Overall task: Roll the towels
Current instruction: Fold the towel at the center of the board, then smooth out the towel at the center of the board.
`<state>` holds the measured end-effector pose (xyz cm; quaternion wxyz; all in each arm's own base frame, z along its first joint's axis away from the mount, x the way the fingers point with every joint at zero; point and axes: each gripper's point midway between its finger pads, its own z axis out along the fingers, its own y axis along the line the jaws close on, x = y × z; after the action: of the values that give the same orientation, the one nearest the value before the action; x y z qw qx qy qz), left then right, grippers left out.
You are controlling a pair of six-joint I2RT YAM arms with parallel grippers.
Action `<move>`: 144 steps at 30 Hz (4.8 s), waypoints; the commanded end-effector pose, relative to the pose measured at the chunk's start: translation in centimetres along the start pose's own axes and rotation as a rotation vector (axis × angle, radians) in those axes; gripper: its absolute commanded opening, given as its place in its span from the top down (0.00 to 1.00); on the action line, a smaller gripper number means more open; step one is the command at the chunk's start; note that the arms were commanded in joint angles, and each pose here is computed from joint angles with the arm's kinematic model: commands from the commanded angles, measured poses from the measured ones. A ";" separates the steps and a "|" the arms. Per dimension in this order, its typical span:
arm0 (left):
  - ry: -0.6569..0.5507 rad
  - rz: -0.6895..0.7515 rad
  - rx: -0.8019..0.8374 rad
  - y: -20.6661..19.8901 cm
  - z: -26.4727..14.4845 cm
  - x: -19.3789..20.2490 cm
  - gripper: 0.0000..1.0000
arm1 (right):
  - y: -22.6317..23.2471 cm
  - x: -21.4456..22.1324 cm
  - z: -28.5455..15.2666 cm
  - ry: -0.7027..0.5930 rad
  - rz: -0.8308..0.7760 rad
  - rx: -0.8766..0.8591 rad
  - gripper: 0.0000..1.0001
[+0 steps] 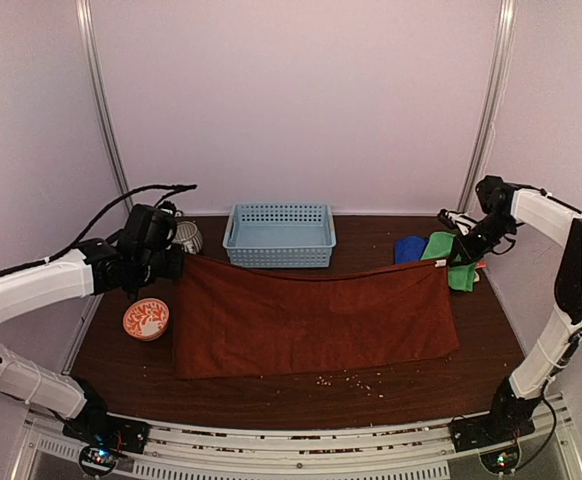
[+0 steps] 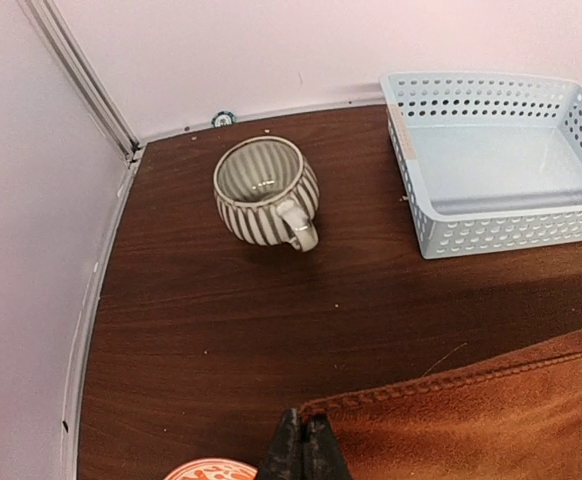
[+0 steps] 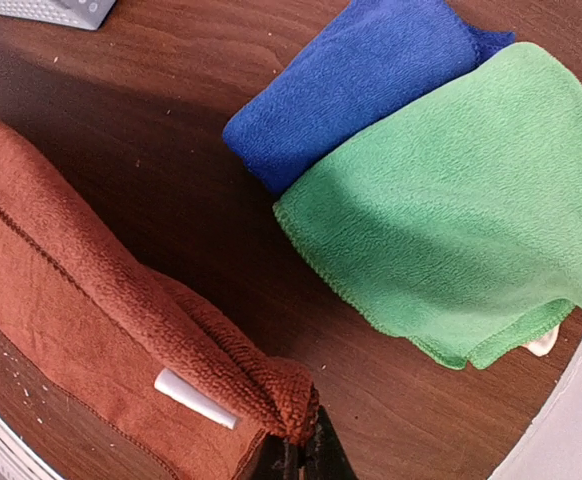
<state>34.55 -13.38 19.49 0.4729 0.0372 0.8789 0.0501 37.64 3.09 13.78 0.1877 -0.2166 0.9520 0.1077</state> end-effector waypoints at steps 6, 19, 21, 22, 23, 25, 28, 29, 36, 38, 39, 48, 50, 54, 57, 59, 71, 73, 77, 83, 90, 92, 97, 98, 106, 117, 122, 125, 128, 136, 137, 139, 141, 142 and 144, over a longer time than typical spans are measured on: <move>0.013 -0.016 -0.012 0.3 0.5 0.8 1.00 | -0.1 2.5 2.4 0.092 0.083 -0.025 0.99; 0.057 0.013 0.034 -1.1 1.6 1.6 1.00 | 0.3 3.6 3.4 0.136 0.082 -0.055 0.97; 0.089 0.024 0.052 -1.3 1.4 2.2 1.00 | 0.7 4.6 3.1 0.164 0.068 -0.062 0.97; 0.109 0.030 0.062 -1.5 1.3 2.6 1.00 | 1.0 5.2 3.0 0.183 0.062 -0.064 0.97; 0.145 0.042 0.067 -1.4 1.1 3.3 1.00 | 1.2 5.9 2.8 0.200 0.058 -0.068 0.97; 0.206 0.058 0.081 -1.6 0.8 4.4 1.00 | 1.7 7.0 2.4 0.228 0.047 -0.072 0.98; 0.294 0.082 0.096 -1.5 0.2 6.1 1.00 | 2.3 8.4 1.9 0.266 0.035 -0.081 0.98; 0.319 0.086 0.099 -1.4 0.0 6.6 1.00 | 2.5 8.8 1.8 0.277 0.031 -0.087 0.98; 0.479 0.109 0.168 -2.0 -1.3 10.0 1.00 | 3.6 10.9 1.2 0.334 0.010 -0.114 0.99; 0.513 0.119 0.173 -2.0 -1.5 10.7 1.00 | 3.8 11.3 1.0 0.347 0.005 -0.123 0.99; 0.527 0.124 0.174 -2.0 -1.5 11.1 1.00 | 4.0 11.6 0.9 0.355 0.003 -0.129 0.98; 0.615 0.150 0.203 -2.1 -2.6 12.5 1.00 | 4.5 13.4 0.7 0.399 -0.021 -0.131 0.99; 0.632 0.158 0.213 -2.1 -2.9 12.9 1.00 | 4.5 13.7 0.7 0.406 -0.026 -0.133 0.99; 0.671 0.178 0.232 -2.0 -3.4 14.0 1.00 | 4.8 14.1 0.7 0.416 -0.032 -0.146 0.99; 0.696 0.194 0.258 -2.1 -3.7 14.9 1.00 | 5.0 14.4 0.7 0.423 -0.037 -0.152 1.00; 0.710 0.204 0.258 -1.9 -3.9 15.4 1.00 | 5.1 14.7 0.7 0.429 -0.039 -0.153 1.00; 0.707 0.198 0.273 -1.2 -5.6 15.2 1.00 | 5.7 16.2 0.0 0.465 -0.067 -0.166 1.00; 0.717 0.192 0.274 -1.1 -5.9 15.3 1.00 | 5.8 16.1 -0.4 0.461 -0.078 -0.169 1.00; 0.732 0.187 0.266 -0.9 -6.0 15.7 1.00 | 5.9 16.3 -0.3 0.461 -0.083 -0.171 1.00; 0.817 0.200 0.246 -0.7 -6.0 18.3 1.00 | 6.2 17.4 0.5 0.491 -0.079 -0.202 1.00; 0.839 0.229 0.206 -0.5 -5.9 19.5 1.00 | 6.0 18.1 1.2 0.509 -0.088 -0.198 1.00; 0.855 0.246 0.206 -0.8 -5.9 20.1 1.00 | 5.9 18.3 1.7 0.511 -0.085 -0.198 1.00; 0.891 0.291 0.195 -1.3 -5.6 21.5 1.00 | 6.0 18.5 2.6 0.512 -0.079 -0.212 1.00; 0.895 0.297 0.190 -1.4 -5.6 21.6 1.00 | 5.9 18.4 2.8 0.508 -0.078 -0.214 1.00; 0.917 0.311 0.228 -2.2 -6.1 21.9 0.82 | 6.1 18.3 3.0 0.503 -0.095 -0.238 0.79; 0.641 0.208 0.338 -4.5 -8.2 10.9 0.58 | 5.5 10.0 -2.6 0.243 -0.104 -0.152 0.61; 0.591 0.213 0.298 -5.9 -4.6 11.1 0.60 | 5.9 7.5 -0.6 0.140 -0.079 -0.142 0.66; 0.558 0.198 0.262 -6.6 -2.2 11.4 0.70 | 6.9 7.2 1.5 0.121 -0.072 -0.178 0.71; 0.552 0.209 0.219 -6.8 -0.4 12.2 0.74 | 7.0 7.4 3.8 0.120 -0.063 -0.176 0.72; 0.609 0.243 0.169 -7.4 2.6 15.8 0.78 | 2.3 9.8 7.6 0.217 -0.025 0.023 0.75; 0.613 0.244 0.158 -7.3 3.0 16.2 0.79 | 1.3 10.1 7.6 0.223 -0.019 0.053 0.75; 0.618 0.252 0.139 -7.3 3.7 16.9 0.80 | -0.3 10.7 7.7 0.241 -0.007 0.090 0.76; 0.624 0.267 0.132 -7.5 4.6 17.7 0.82 | -1.5 11.2 7.9 0.254 0.011 0.103 0.76; 0.628 0.275 0.125 -7.7 5.0 18.0 0.83 | -1.9 11.4 8.0 0.257 0.018 0.107 0.76; 0.623 0.287 0.109 -8.0 6.1 18.0 0.84 | -2.6 11.6 8.2 0.263 0.031 0.114 0.76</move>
<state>27.66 -18.12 1.61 0.1425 0.1712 0.9725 0.0677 30.52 1.14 2.16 0.0698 -0.2121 0.9725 0.0656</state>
